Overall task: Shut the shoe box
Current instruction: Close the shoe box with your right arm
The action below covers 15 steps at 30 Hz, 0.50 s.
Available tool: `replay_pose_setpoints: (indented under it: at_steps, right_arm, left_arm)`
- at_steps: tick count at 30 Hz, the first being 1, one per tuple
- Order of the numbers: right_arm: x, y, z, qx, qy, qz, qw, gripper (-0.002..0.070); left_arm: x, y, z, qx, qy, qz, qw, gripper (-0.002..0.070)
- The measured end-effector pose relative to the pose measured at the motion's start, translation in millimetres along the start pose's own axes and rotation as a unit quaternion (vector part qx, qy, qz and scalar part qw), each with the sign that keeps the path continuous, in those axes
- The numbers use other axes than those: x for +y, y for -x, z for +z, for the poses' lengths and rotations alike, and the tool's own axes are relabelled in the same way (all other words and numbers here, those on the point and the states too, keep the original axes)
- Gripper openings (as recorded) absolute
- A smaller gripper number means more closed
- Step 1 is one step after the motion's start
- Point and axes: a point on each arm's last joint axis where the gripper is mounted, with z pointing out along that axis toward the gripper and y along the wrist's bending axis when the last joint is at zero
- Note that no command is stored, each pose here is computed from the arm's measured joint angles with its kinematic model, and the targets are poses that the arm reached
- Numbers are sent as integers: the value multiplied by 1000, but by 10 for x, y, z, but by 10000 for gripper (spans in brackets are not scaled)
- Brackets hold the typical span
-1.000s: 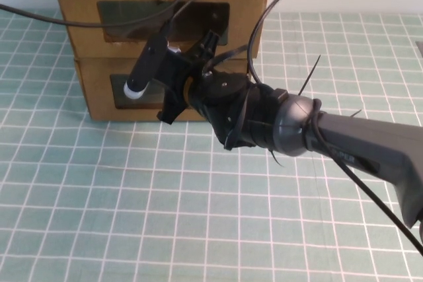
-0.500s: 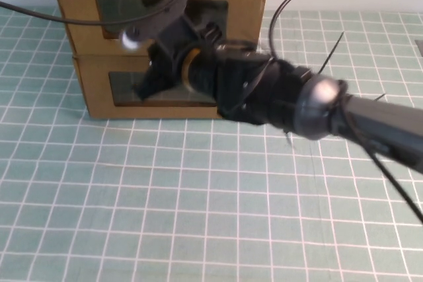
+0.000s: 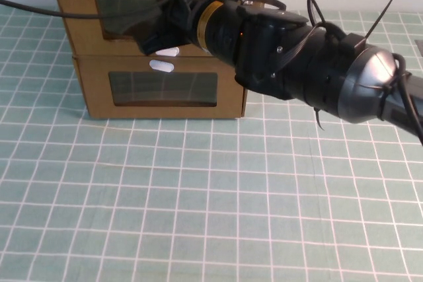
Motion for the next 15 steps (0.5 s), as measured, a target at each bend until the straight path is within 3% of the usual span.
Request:
replay_pose_setpoints:
  at_steps: [5, 15]
  right_arm:
    - [6, -99, 101, 7, -12, -56, 998, -14]
    - [-95, -172, 375, 3, -26, -63, 998, -14]
  left_arm:
    - [0, 0, 0, 0, 0, 0, 1000, -5]
    - [1, -1, 0, 0, 1, 2, 1000, -5]
